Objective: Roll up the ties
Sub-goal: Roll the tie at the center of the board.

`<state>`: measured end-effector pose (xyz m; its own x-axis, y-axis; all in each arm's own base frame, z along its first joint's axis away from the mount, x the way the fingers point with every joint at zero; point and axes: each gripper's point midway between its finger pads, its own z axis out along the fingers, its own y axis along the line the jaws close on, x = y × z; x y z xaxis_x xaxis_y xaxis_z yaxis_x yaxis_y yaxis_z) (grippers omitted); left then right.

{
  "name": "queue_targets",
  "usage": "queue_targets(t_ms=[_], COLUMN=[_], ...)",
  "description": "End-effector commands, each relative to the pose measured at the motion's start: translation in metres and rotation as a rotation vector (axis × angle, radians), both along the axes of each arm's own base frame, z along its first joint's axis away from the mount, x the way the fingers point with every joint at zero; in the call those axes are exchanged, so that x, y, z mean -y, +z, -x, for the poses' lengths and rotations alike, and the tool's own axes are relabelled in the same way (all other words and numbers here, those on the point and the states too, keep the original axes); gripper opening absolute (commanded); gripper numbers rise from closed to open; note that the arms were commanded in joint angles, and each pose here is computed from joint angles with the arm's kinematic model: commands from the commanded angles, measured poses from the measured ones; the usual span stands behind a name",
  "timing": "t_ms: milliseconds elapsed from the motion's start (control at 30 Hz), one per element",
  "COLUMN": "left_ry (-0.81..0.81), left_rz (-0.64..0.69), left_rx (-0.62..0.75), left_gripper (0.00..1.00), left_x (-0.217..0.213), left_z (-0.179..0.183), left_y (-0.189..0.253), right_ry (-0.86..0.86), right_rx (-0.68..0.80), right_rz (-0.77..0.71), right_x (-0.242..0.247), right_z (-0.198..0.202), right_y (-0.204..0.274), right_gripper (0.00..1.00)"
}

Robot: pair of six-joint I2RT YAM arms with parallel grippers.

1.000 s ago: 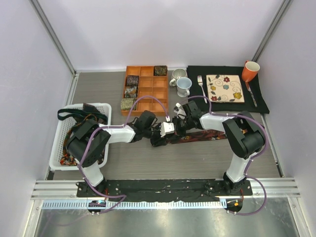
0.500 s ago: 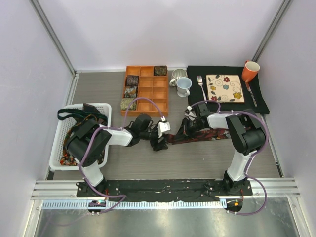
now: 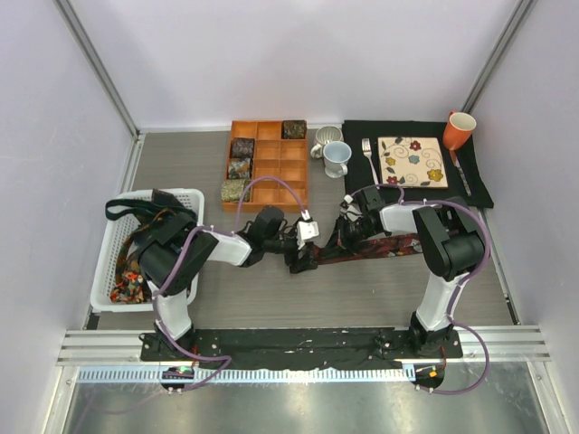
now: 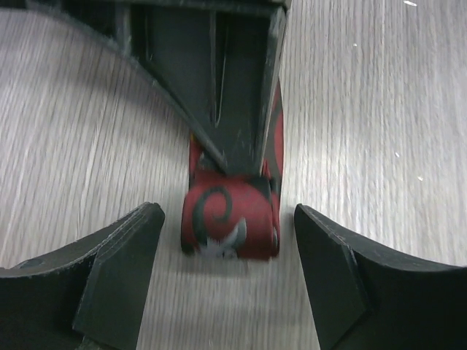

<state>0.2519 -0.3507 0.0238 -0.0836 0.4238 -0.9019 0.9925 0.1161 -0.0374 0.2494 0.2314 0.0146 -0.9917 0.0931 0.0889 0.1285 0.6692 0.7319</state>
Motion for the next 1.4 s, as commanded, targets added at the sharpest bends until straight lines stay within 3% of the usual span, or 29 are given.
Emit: queue_targets(t_ms=[0, 133, 233, 333, 433, 500, 567, 600, 633, 733, 933, 1167, 1233, 1267, 1367], left_ry=[-0.041, -0.045, -0.047, -0.058, -0.067, -0.072, -0.054, -0.047, -0.034, -0.009, 0.035, 0.023, 0.011, 0.012, 0.001], left_rz=[-0.032, -0.145, -0.211, -0.248, -0.255, -0.278, -0.290, -0.297, -0.301, -0.278, -0.107, -0.009, -0.027, -0.057, -0.147], left_rx=[0.070, 0.068, 0.058, 0.023, 0.020, 0.006, 0.007, 0.003, -0.009, -0.017, -0.018, -0.050, -0.057, -0.059, -0.046], left_gripper=[0.77, 0.63, 0.36, 0.19, 0.13, 0.13, 0.21, 0.27, 0.40, 0.59, 0.68, 0.58, 0.46, 0.36, 0.22], left_x=[0.014, 0.004, -0.010, -0.024, -0.032, -0.038, -0.041, -0.043, -0.043, -0.041, -0.028, -0.004, -0.005, -0.010, -0.026], left_z=[0.003, 0.008, 0.014, 0.027, 0.036, 0.041, 0.040, 0.039, 0.039, 0.037, 0.034, 0.027, 0.029, 0.030, 0.035], left_y=[-0.009, -0.025, -0.029, -0.028, -0.014, -0.011, -0.010, -0.011, -0.013, -0.012, 0.002, 0.008, 0.004, -0.001, -0.012], right_ry=[0.009, 0.025, 0.042, 0.049, 0.039, 0.042, 0.049, 0.056, 0.056, 0.060, 0.060, 0.070, 0.068, 0.066, 0.064], right_rx=[-0.003, 0.051, 0.092, 0.121, 0.115, 0.100, 0.075, 0.078, 0.059, 0.042, 0.021, 0.014, 0.024, 0.031, 0.060], right_rz=[0.232, 0.176, 0.129, 0.090, 0.106, 0.132, 0.170, 0.177, 0.191, 0.208, 0.240, 0.241, 0.236, 0.234, 0.217], right_x=[0.031, 0.019, 0.006, -0.003, -0.003, -0.001, 0.004, 0.003, 0.005, 0.007, 0.013, 0.011, 0.009, 0.009, 0.006], right_z=[0.014, 0.009, 0.007, 0.005, 0.007, 0.008, 0.012, 0.012, 0.014, 0.019, 0.026, 0.027, 0.025, 0.023, 0.017], right_y=[-0.043, -0.028, -0.012, 0.004, 0.004, -0.004, -0.021, -0.026, -0.035, -0.048, -0.060, -0.063, -0.061, -0.057, -0.040], right_gripper=[0.01, 0.01, 0.01, 0.01, 0.01, 0.01, 0.01, 0.01, 0.01, 0.01, 0.01, 0.01, 0.01, 0.01, 0.06])
